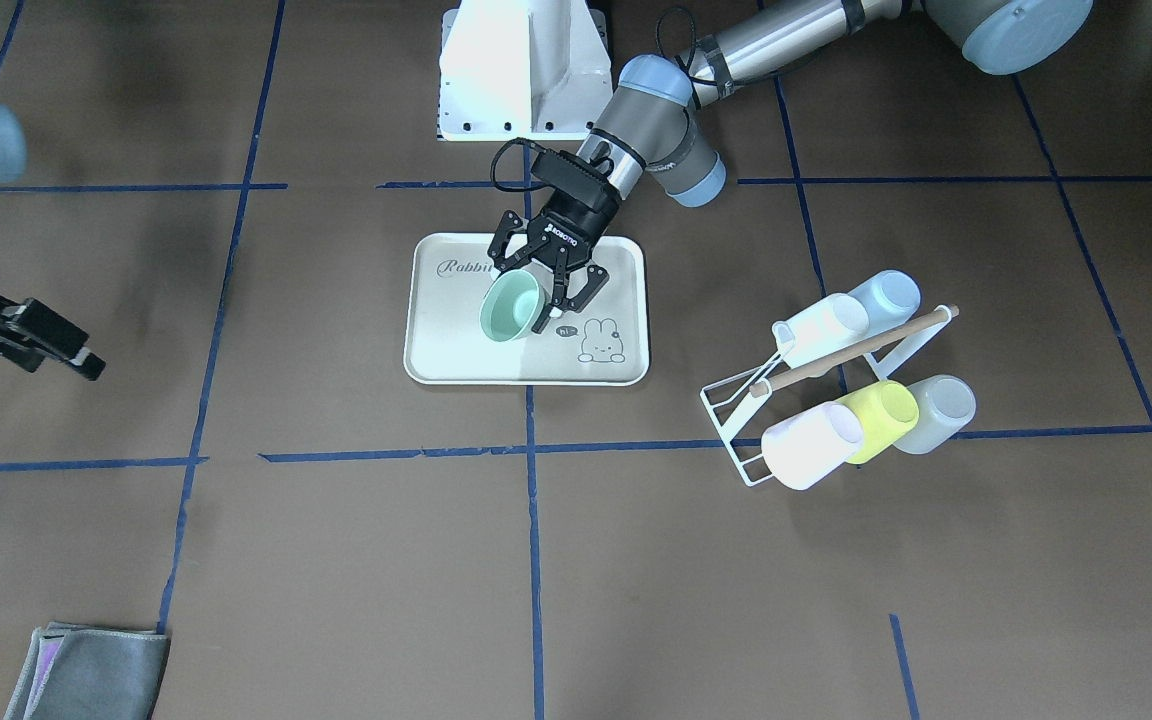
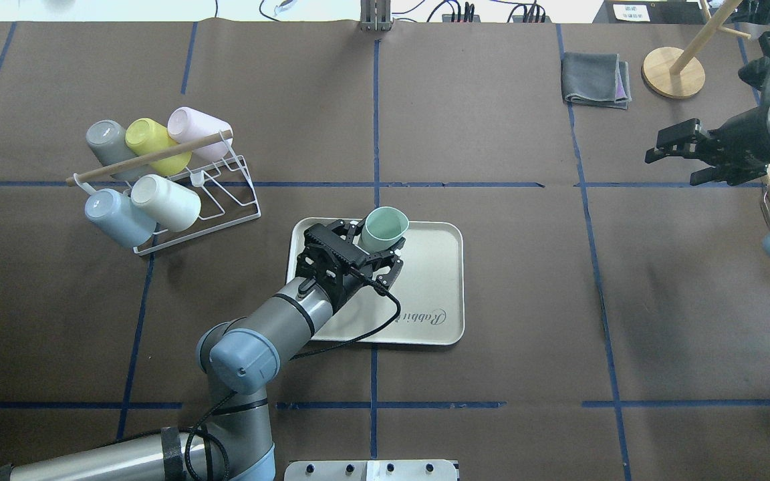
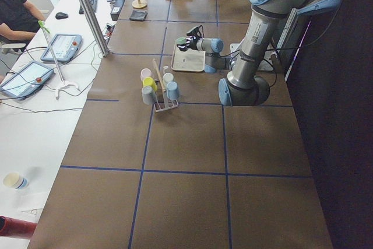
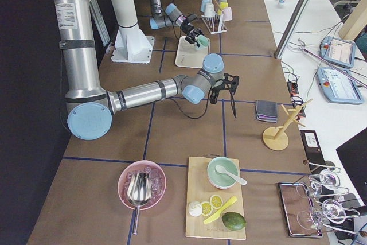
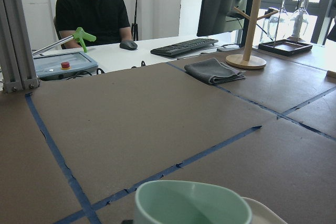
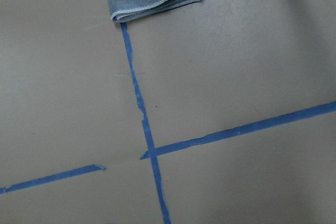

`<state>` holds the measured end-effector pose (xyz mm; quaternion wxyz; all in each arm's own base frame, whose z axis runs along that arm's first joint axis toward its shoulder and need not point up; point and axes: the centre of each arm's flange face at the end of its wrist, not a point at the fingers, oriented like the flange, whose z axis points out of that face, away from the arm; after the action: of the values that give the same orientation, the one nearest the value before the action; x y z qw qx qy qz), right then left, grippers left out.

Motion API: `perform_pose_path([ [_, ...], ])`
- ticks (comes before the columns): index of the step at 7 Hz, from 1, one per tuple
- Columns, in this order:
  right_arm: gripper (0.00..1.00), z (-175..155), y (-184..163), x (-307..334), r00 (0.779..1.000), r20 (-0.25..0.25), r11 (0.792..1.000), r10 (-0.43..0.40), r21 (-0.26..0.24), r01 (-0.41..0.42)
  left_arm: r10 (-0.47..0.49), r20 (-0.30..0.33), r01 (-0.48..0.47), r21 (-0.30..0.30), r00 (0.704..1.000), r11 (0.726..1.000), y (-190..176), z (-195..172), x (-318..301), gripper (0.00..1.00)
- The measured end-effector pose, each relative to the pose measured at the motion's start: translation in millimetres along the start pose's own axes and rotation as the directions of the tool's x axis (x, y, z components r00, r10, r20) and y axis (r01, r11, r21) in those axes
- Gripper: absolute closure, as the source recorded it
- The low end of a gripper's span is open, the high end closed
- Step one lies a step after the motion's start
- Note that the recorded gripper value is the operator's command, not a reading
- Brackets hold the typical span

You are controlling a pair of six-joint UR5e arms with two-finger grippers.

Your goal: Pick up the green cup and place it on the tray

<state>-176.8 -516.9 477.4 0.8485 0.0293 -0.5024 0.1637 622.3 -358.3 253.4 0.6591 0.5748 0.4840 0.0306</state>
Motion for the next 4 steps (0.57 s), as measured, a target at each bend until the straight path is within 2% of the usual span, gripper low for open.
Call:
perform_pose_path([
  [2,0.00,-16.4,-7.8,29.3,0.999,-0.018,0.999,-0.047,0.020,0.047,-0.005,-0.008,0.005,0.003,1.000,1.000,3.2,-1.0,2.0,0.30],
  [4,0.00,-16.9,-7.0,35.9,0.998,-0.024,0.998,-0.056,0.018,0.056,-0.006,-0.017,0.006,0.000,1.000,1.000,5.9,-3.0,8.1,0.10],
])
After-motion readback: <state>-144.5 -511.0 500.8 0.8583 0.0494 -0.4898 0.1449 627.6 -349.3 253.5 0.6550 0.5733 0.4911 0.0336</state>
